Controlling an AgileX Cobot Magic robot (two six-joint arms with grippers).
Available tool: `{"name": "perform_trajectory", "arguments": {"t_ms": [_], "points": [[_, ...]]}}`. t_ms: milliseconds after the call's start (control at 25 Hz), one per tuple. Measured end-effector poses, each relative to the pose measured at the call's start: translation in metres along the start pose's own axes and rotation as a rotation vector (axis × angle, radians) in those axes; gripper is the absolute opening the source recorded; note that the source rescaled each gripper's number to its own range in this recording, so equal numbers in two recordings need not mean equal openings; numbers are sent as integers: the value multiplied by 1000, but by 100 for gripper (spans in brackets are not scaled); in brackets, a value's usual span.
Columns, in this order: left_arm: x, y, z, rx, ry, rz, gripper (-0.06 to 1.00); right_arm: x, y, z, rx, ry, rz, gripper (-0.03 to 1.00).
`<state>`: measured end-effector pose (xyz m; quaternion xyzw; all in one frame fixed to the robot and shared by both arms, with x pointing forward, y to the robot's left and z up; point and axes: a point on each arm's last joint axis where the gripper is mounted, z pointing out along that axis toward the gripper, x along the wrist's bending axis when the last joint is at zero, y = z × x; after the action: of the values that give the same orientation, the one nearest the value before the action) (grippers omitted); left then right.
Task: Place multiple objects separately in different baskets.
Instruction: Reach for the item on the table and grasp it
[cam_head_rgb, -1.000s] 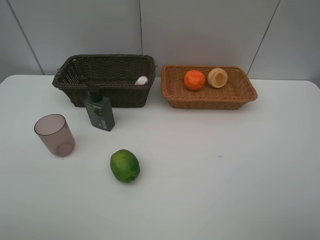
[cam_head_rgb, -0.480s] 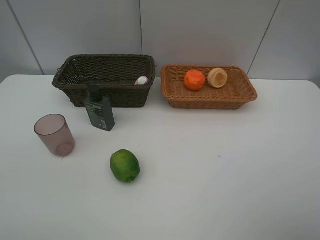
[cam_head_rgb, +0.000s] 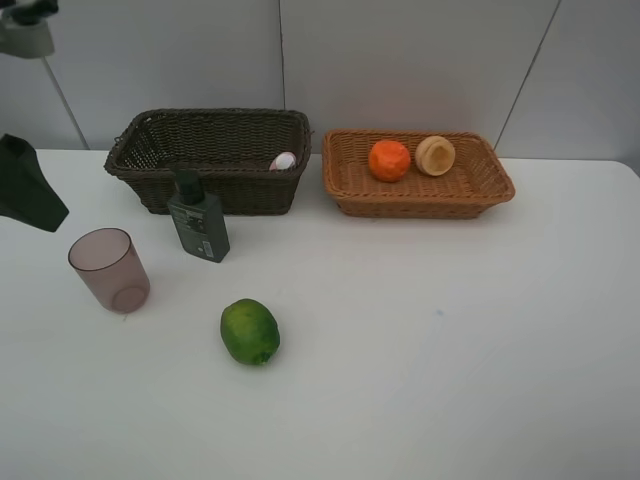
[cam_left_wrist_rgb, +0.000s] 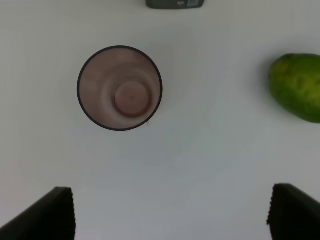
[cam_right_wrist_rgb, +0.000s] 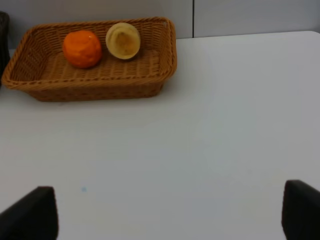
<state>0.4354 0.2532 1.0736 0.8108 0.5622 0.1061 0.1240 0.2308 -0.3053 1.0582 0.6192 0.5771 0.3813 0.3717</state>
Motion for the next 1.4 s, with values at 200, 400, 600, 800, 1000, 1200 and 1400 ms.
{"name": "perform_trajectory", "arguments": {"t_ms": [200, 400, 600, 800, 1000, 1200, 1400], "points": [[-8, 14, 27, 68, 10, 83, 100, 0, 0, 0, 0, 0, 0, 97], [-10, 26, 56, 118, 4, 103, 100, 0, 0, 0, -1, 0, 0, 97], [-7, 33, 84, 176, 31, 134, 100, 0, 0, 0, -1, 0, 0, 97], [-7, 38, 100, 173, 33, 142, 100, 0, 0, 0, -1, 0, 0, 97], [-8, 40, 117, 205, 28, 150, 100, 0, 0, 0, -1, 0, 0, 97], [-12, 44, 130, 205, 23, 167, 100, 0, 0, 0, -1, 0, 0, 97], [-17, 43, 145, 245, 14, 185, 100, 0, 0, 0, -1, 0, 0, 97]]}}
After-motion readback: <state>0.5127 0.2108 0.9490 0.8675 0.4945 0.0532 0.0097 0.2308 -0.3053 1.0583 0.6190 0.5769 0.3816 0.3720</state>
